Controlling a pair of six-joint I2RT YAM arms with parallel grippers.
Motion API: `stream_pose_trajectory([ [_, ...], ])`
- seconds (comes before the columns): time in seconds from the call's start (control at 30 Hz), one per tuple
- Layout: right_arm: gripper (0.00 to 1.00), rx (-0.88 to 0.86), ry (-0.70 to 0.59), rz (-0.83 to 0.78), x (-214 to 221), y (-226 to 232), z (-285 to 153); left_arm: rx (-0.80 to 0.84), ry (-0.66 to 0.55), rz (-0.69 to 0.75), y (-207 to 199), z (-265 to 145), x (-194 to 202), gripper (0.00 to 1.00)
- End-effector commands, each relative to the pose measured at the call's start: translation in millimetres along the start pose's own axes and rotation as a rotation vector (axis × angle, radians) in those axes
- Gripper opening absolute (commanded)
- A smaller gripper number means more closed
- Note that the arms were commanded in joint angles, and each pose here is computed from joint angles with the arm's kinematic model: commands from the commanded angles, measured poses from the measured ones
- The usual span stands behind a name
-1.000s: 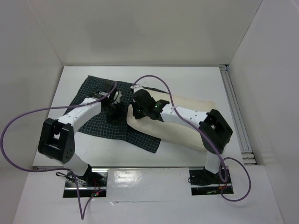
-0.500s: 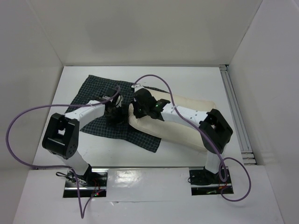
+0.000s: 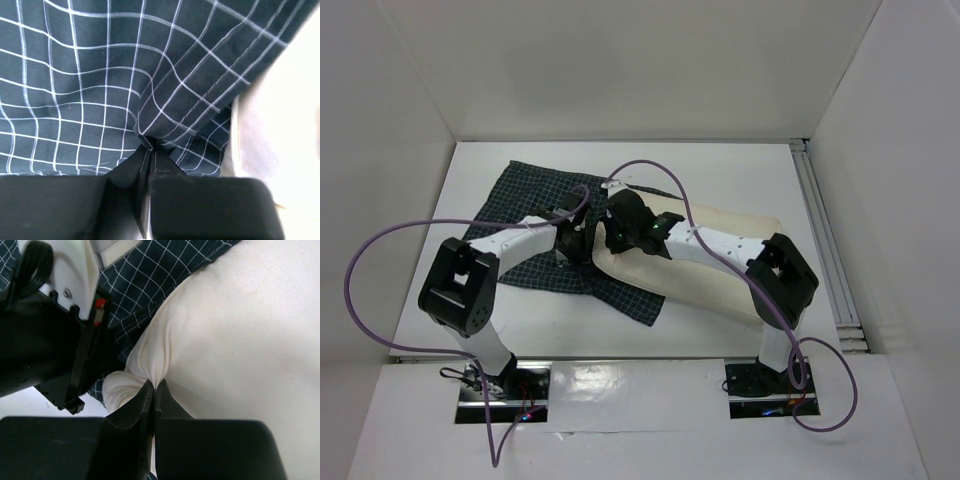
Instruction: Put the pillow into the pillowcase
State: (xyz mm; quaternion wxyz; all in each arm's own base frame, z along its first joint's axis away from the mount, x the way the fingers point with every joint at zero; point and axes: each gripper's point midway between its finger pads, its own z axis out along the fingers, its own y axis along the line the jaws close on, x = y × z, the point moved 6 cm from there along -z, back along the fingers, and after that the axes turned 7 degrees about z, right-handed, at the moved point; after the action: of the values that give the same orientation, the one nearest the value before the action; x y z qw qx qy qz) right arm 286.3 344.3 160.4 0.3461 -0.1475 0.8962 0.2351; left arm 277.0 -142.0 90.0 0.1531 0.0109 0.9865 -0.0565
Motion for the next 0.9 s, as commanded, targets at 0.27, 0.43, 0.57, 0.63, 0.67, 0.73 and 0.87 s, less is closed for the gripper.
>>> stream_pose_trajectory([
  [0.27, 0.00, -0.090, -0.106, 0.015, -40, 23, -8, 0.116, -0.075, -0.004, -16, -49, -17, 0.00],
  [0.43, 0.00, -0.074, -0.076, 0.022, -34, 22, 7, 0.198, -0.113, 0.013, -22, -75, -16, 0.00],
  [0.57, 0.00, -0.101, -0.080, 0.031, -34, 25, 8, 0.252, -0.146, -0.032, -16, -90, -24, 0.00],
  [0.63, 0.00, -0.109, -0.071, 0.041, -30, 25, 9, 0.281, -0.171, -0.052, -12, -100, -30, 0.00],
  [0.67, 0.00, -0.109, -0.071, 0.041, -30, 25, 9, 0.289, -0.171, -0.051, -10, -100, -31, 0.00],
  [0.73, 0.00, -0.110, -0.073, 0.041, -28, 24, 10, 0.318, -0.186, -0.029, -9, -104, -33, 0.00],
  [0.87, 0.00, -0.124, -0.096, 0.051, -40, 31, 13, 0.381, -0.181, 0.012, -14, -108, -29, 0.00],
])
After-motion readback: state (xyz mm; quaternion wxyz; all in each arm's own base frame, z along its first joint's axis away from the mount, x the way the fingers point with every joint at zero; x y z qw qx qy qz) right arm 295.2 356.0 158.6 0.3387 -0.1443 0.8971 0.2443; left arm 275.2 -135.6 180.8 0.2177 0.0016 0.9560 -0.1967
